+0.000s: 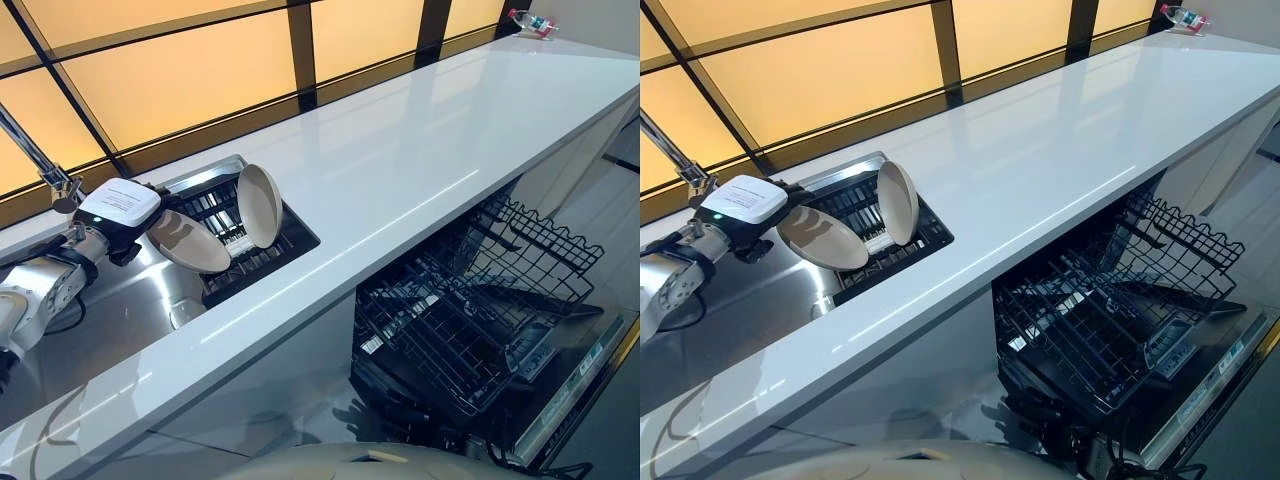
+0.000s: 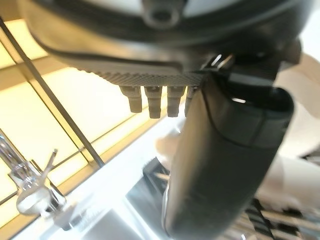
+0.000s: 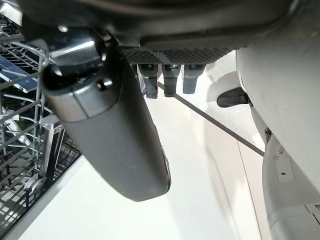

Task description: Pick up plates and place into dishwasher.

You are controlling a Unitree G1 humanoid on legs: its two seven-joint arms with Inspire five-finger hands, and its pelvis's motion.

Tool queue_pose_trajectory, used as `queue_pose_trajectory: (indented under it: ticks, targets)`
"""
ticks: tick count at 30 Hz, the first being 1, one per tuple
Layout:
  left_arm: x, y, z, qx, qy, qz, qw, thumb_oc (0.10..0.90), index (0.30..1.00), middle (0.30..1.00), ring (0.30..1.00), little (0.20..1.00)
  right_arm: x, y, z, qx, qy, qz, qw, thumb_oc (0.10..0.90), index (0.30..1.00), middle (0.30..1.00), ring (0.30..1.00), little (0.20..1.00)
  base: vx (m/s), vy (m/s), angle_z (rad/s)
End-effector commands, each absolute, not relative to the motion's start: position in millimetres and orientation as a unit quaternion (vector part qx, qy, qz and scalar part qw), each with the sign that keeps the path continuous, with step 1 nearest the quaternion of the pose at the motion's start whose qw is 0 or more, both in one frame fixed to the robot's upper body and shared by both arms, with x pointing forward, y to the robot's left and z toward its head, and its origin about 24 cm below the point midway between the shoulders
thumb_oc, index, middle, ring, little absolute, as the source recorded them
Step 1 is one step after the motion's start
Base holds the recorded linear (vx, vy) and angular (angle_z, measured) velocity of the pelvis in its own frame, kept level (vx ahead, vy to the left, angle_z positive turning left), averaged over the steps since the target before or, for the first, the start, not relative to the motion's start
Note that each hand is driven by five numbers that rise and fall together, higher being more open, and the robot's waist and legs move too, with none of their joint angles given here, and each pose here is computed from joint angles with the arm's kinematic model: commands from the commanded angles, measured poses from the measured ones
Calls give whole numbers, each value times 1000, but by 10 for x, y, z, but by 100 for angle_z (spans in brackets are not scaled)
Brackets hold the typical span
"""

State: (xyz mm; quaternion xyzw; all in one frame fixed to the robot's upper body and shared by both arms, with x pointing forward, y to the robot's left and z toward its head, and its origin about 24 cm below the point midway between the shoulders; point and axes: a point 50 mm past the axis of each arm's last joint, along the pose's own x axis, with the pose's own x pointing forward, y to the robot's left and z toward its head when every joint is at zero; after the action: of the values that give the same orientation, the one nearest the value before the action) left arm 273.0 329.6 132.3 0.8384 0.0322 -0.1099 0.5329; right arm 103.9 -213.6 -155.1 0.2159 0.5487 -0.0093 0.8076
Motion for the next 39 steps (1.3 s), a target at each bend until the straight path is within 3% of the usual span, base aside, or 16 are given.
queue_pose_trajectory:
  ticks: [1,21,22,23,25,26,36,39]
  targets:
    - [2970,3445,2137,861,5,16,508,800,900,900,900,900,1108,-2160,-1510,217,541,13,812,800,900,900,900,900,3,18,-8]
    - [3108,3321,1978,869,14,1,495,800,900,900,900,900,1236,-2048,-1462,244,520,36,818,800,900,900,900,900,1,1,-1]
    - [3118,3315,1956,870,14,1,493,756,862,862,862,856,1244,-2036,-1458,245,519,39,818,800,900,900,900,900,0,0,0]
    - [3129,3307,1938,871,14,1,491,550,686,686,686,650,1251,-2027,-1454,245,518,41,818,800,900,900,900,900,0,0,0]
    - [3155,3297,1891,871,15,4,491,298,469,469,469,398,1264,-2007,-1445,253,514,47,818,800,900,900,900,900,0,0,0]
    - [3159,3295,1883,871,14,5,490,100,300,300,300,200,1269,-2002,-1441,258,512,49,818,800,900,900,900,900,0,0,0]
    - [3188,3315,1613,870,9,44,492,100,300,300,300,200,1644,-1475,-1046,386,431,164,799,800,900,900,900,900,-3,-7,0]
    - [3160,3339,1586,870,1,52,490,100,300,300,300,200,1733,-1270,-772,389,396,248,794,800,900,900,900,900,-30,-53,-2]
